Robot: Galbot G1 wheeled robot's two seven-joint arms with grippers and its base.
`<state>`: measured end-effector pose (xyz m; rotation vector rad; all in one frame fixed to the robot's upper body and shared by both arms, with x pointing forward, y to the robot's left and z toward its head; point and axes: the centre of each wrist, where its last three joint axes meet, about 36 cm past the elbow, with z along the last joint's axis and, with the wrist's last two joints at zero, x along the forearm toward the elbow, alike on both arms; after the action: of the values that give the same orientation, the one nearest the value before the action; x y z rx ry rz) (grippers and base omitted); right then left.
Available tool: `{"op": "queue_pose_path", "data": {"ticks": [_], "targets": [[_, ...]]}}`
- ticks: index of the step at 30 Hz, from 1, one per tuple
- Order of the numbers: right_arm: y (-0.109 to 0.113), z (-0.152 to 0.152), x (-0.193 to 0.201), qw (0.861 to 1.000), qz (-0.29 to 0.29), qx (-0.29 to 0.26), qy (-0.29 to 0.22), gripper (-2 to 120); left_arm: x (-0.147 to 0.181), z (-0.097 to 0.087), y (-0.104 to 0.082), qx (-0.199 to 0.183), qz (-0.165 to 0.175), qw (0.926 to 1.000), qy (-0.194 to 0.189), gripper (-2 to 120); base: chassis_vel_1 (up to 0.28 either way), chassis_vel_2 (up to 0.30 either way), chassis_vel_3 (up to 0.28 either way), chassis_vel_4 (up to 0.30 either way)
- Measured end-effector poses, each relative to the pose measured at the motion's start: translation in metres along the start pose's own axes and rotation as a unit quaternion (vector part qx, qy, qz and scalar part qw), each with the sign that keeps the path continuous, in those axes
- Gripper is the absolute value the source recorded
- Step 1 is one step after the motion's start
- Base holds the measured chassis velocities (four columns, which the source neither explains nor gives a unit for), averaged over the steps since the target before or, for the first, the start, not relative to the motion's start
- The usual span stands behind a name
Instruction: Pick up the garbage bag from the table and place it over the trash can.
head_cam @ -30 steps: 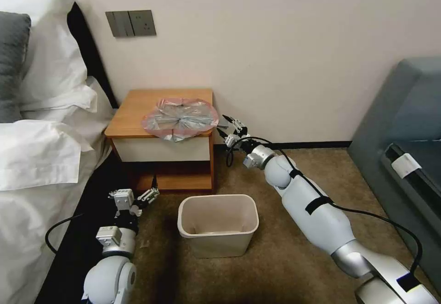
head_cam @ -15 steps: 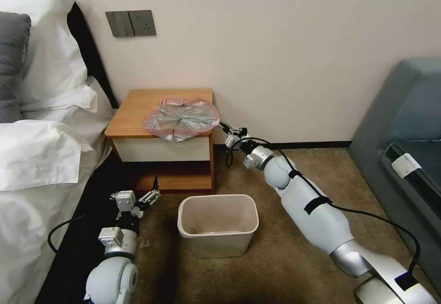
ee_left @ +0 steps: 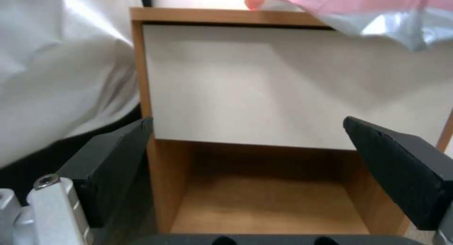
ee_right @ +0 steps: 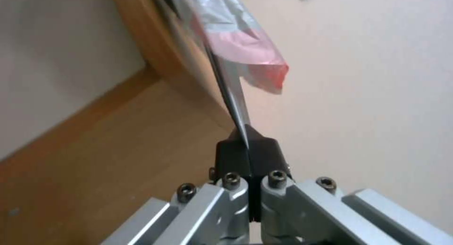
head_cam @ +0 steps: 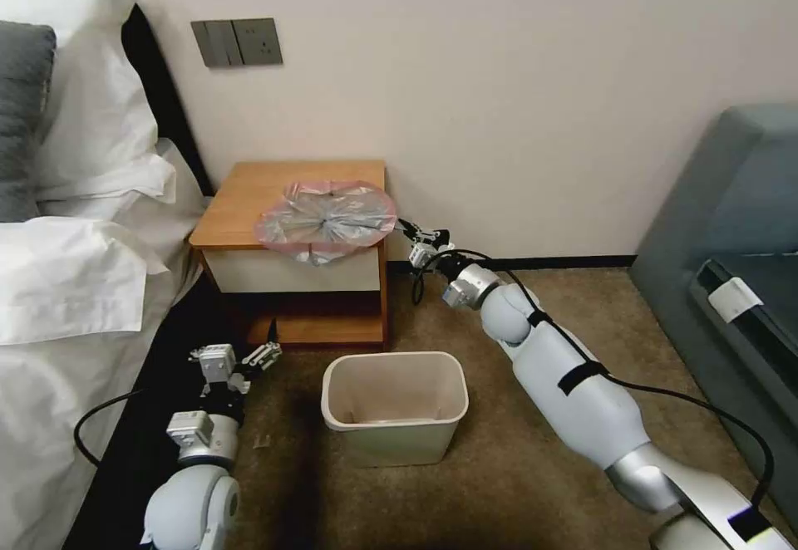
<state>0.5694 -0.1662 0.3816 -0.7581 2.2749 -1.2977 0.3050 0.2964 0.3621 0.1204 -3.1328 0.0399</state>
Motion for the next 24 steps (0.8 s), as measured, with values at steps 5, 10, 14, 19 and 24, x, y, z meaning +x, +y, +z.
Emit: {"op": "queue_pose_path", "data": {"ticks": [5,10,14,19,24], "targets": [[0.006,-0.012,0.016,1.000,0.003,-0.020,0.004,0,0.003,-0.007,0.009,0.000,-0.008,0.9999,-0.006,100,0.000,0.000,0.000,0.000],[0.020,-0.030,0.037,0.998,-0.003,-0.053,0.019,0,0.007,-0.013,0.012,0.004,-0.013,0.9999,-0.010,100,0.000,0.000,0.000,0.000],[0.037,-0.055,0.070,0.996,-0.027,-0.081,0.040,0,0.011,-0.020,0.015,0.011,-0.017,0.9997,-0.015,100,0.000,0.000,0.000,0.000],[0.048,-0.081,0.101,0.992,-0.057,-0.102,0.054,0,0.015,-0.026,0.016,0.017,-0.020,0.9995,-0.020,100,0.000,0.000,0.000,0.000],[0.057,-0.105,0.138,0.989,-0.091,-0.103,0.054,0,0.021,-0.037,0.015,0.030,-0.020,0.9989,-0.031,100,0.000,0.000,0.000,0.000]]}}
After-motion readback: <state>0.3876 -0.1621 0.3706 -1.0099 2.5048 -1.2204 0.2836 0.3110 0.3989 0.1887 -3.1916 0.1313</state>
